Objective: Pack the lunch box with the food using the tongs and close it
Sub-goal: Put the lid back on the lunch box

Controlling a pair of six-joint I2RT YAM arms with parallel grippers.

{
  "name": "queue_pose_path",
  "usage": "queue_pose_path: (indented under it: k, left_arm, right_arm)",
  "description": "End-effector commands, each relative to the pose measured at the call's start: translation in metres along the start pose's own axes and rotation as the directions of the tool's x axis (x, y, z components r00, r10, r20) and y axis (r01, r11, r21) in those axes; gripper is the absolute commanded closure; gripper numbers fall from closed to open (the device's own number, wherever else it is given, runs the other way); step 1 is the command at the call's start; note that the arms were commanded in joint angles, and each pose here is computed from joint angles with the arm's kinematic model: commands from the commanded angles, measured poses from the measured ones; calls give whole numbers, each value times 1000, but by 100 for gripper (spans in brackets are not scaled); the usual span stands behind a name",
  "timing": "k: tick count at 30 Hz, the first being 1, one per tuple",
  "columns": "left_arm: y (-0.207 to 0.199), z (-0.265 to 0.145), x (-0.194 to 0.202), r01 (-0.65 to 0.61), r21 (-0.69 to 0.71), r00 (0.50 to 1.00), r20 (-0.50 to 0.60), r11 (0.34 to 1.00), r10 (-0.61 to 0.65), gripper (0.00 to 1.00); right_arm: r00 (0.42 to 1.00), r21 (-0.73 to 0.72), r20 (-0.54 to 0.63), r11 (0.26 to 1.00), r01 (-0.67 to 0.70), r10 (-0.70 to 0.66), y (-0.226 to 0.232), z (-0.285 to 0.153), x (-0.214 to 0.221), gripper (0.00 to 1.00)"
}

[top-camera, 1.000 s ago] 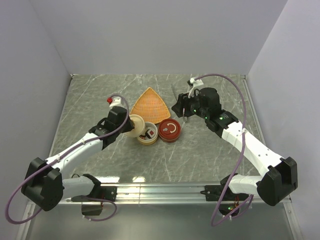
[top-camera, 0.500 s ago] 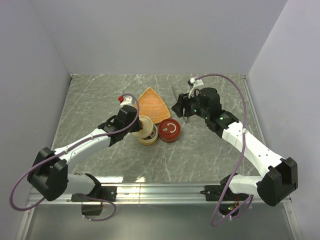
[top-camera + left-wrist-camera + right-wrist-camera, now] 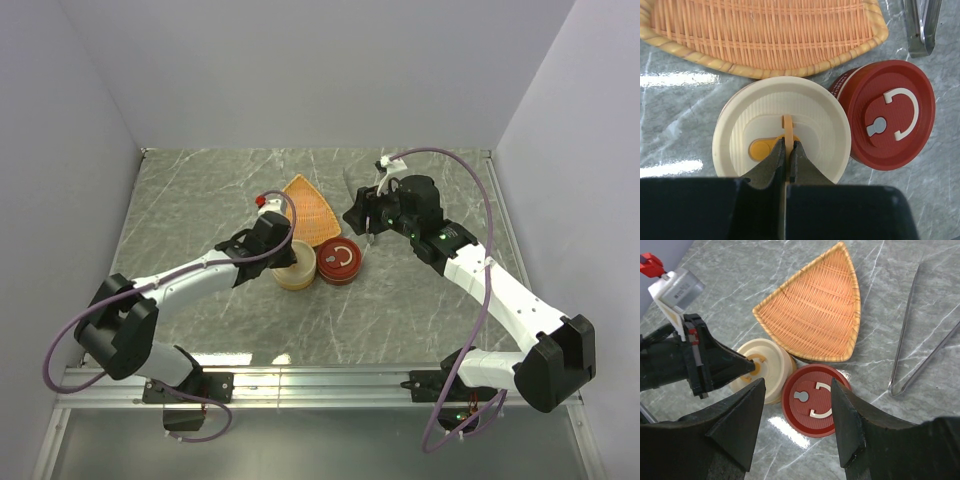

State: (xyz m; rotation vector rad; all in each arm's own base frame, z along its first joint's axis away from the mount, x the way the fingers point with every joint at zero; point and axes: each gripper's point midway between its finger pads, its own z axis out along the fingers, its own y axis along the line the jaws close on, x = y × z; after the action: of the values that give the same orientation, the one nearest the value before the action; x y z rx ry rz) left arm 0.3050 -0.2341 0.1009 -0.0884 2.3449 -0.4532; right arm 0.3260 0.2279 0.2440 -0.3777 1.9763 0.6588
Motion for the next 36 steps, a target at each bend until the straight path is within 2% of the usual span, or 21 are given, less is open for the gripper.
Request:
queue_pose_path:
  k: [1,25,28,29,31,32,36]
  left_arm:
    - [-23,-1,-18,-13,63,999,43,998,10,100]
    - [-11,1,-2,-16,37,999,38,999,14,100]
    - [-11,1,0,-18,39,999,31,999,17,93]
    - [-12,-1,-3,-15,45,999,41,999,13,87]
    - [-12,-2,-3,-17,48,999,43,999,15,82]
    - [-12,-5,-5,-16,48,999,50,999,13,74]
    - [-8,-7,-7,-14,30,998,59,999,12,61]
  right_arm:
    - [999,-12,52,1000,10,-9,2,-5,-13,38]
    - [999,-12,39,1000,6,-5,1,-2,-9,37]
    - [999,-12,37,1000,5,-5,1,-2,-8,37]
    - [999,-11,34,1000,6,-6,1,-1,-8,37]
    - [999,-9,32,1000,4,-4,0,-1,-7,37]
    - [999,-10,31,1000,6,-5,0,-1,-7,37]
    - [999,-9,32,1000,5,-5,0,-1,-7,37]
